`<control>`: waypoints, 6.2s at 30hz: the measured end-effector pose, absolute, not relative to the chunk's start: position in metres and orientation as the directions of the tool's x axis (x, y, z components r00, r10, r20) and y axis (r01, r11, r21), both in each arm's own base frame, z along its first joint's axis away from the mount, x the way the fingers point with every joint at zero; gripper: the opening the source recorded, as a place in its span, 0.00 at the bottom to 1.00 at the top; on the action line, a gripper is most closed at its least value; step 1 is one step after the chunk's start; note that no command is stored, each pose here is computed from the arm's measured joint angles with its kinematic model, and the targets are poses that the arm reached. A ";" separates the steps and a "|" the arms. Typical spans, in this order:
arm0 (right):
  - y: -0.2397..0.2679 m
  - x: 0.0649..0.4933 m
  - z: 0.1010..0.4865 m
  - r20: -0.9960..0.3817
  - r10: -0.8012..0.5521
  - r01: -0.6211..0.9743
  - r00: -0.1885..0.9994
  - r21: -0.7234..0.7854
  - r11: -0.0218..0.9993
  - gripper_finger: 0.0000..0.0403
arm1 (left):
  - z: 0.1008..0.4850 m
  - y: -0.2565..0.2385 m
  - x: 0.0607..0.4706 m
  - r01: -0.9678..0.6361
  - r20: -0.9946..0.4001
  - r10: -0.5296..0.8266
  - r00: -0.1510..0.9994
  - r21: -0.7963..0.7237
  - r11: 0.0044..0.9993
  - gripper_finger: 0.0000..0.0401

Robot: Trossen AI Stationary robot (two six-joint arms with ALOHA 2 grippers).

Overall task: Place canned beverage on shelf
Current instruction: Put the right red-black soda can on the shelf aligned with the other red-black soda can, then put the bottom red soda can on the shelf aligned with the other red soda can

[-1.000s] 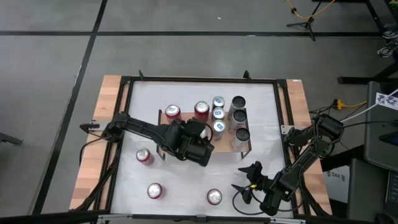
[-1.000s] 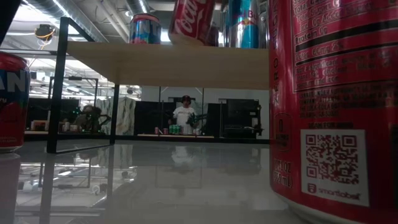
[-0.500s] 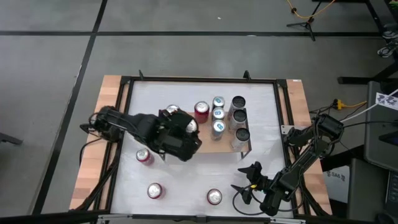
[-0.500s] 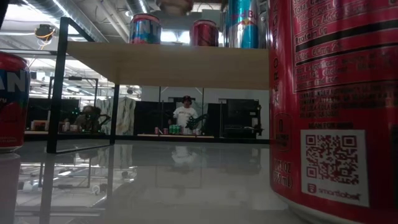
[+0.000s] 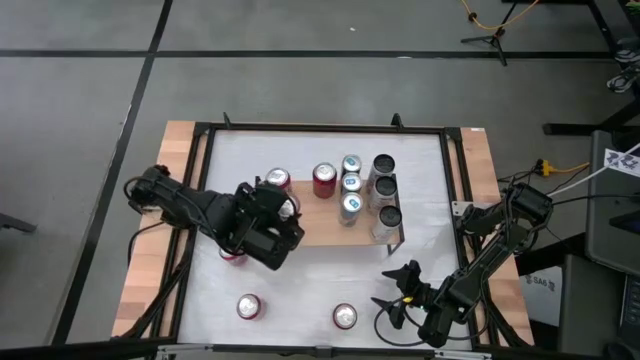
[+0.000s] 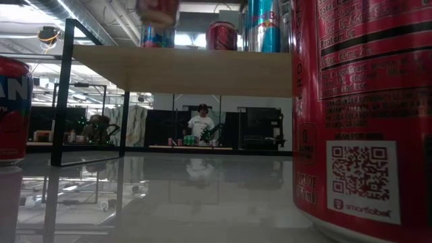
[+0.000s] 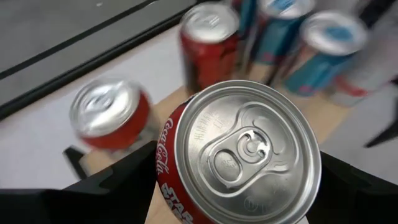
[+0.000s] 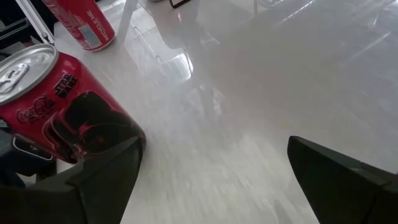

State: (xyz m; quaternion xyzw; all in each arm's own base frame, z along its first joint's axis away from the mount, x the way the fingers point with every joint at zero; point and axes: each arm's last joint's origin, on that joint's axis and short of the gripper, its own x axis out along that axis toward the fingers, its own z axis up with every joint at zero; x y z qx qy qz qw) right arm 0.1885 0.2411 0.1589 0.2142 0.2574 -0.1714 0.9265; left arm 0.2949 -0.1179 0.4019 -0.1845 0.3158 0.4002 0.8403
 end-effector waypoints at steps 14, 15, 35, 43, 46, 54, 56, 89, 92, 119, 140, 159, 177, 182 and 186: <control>0.241 0.189 0.159 -0.548 -0.206 0.427 0.811 0.313 0.849 0.97 | 0.350 -0.114 0.317 -0.741 -0.675 0.455 0.581 -0.208 0.638 0.76; 0.241 0.189 0.159 -0.548 -0.206 0.426 0.811 0.312 0.849 0.97 | 0.348 -0.112 0.321 -0.735 -0.666 0.452 0.593 -0.219 0.642 0.76; 0.241 0.189 0.160 -0.535 -0.218 0.429 0.816 0.308 0.849 0.97 | 0.324 -0.069 0.354 -0.723 -0.613 0.464 0.640 -0.275 0.633 0.77; 0.241 0.189 0.160 -0.535 -0.218 0.429 0.816 0.308 0.849 0.97 | 0.323 -0.068 0.354 -0.724 -0.615 0.463 0.639 -0.278 0.631 0.84; 0.241 0.189 0.160 -0.535 -0.218 0.429 0.816 0.308 0.849 0.97 | 0.323 -0.068 0.354 -0.724 -0.616 0.461 0.639 -0.278 0.631 0.85; 0.241 0.189 0.160 -0.535 -0.218 0.429 0.816 0.308 0.849 0.97 | 0.324 -0.068 0.355 -0.721 -0.610 0.459 0.646 -0.289 0.630 0.85; 0.241 0.189 0.160 -0.535 -0.218 0.429 0.816 0.308 0.849 0.97 | 0.325 -0.069 0.356 -0.716 -0.602 0.457 0.655 -0.303 0.628 0.85; 0.241 0.189 0.160 -0.535 -0.218 0.429 0.816 0.308 0.849 0.97 | 0.342 -0.071 0.360 -0.664 -0.472 0.490 0.733 -0.343 0.664 0.86; 0.241 0.189 0.160 -0.535 -0.218 0.429 0.816 0.308 0.849 0.97 | 0.349 -0.071 0.359 -0.645 -0.444 0.485 0.754 -0.358 0.675 0.86; 0.241 0.189 0.160 -0.538 -0.213 0.427 0.816 0.312 0.849 0.97 | 0.375 -0.170 0.312 -0.302 -0.391 0.106 0.914 -0.482 0.822 0.86; 0.241 0.189 0.160 -0.539 -0.211 0.417 0.815 0.293 0.861 0.97 | 0.339 -0.250 0.210 -0.541 -0.771 -0.158 0.617 -0.561 0.627 0.85; 0.241 0.189 0.159 -0.540 -0.213 0.395 0.815 0.248 0.885 0.97 | 0.307 -0.265 0.206 -0.358 -0.880 -0.101 0.464 -0.291 0.887 0.85; 0.242 0.189 0.159 -0.550 -0.202 0.380 0.810 0.232 0.895 0.97 | 0.286 -0.265 0.212 -0.188 -0.904 -0.020 0.426 -0.110 0.976 0.85; 0.242 0.189 0.159 -0.552 -0.200 0.380 0.810 0.233 0.895 0.97 | 0.272 -0.263 0.210 -0.195 -0.922 -0.001 0.388 -0.083 0.977 0.85; 0.242 0.189 0.159 -0.552 -0.200 0.380 0.810 0.233 0.895 0.97 | 0.267 -0.262 0.209 -0.194 -0.928 -0.004 0.373 -0.082 0.978 0.85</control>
